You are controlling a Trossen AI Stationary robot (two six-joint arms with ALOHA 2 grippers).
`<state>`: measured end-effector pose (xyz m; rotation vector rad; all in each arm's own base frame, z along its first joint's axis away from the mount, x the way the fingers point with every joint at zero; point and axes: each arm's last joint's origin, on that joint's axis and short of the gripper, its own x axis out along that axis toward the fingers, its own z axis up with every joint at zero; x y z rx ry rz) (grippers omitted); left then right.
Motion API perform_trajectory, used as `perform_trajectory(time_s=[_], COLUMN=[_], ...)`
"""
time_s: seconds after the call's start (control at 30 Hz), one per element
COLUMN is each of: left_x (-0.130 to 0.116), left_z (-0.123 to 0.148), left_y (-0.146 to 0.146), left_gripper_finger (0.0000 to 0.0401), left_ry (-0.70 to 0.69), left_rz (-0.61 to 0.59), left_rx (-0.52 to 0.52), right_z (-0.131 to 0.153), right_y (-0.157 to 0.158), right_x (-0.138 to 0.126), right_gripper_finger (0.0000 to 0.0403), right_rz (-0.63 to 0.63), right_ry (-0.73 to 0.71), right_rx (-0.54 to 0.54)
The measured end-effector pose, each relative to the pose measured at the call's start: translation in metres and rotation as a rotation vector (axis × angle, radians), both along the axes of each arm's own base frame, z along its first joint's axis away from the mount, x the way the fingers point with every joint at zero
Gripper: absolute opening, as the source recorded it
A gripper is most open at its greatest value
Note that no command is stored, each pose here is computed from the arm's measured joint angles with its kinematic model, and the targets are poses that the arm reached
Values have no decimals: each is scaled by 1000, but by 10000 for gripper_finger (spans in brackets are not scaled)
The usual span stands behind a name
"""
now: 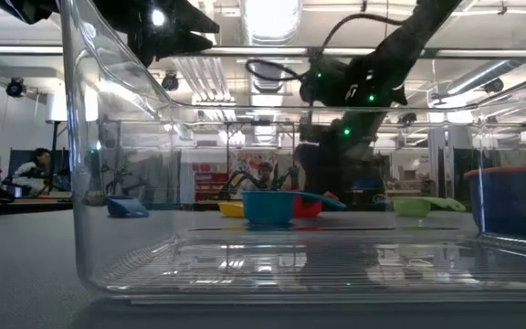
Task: Nest measuring cups in basket
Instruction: Stack the red measuring cup on top of the orange measuring cup
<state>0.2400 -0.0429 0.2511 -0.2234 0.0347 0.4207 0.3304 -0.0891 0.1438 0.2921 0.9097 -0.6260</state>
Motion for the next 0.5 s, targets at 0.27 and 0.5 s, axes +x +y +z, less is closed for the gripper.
perform_trajectory(time_s=[0.27, 0.5], left_x=[0, 0], left_z=[0, -1], left_y=[0, 0], left_gripper_finger=[136, 136], left_ry=[1, 5], left_rz=[-1, -2], left_rx=[-1, 0], right_z=[3, 17], right_y=[-2, -2], right_x=[9, 5], right_gripper_finger=[294, 185], right_rz=[0, -20], right_ry=[-9, -37], right_rx=[-15, -40])
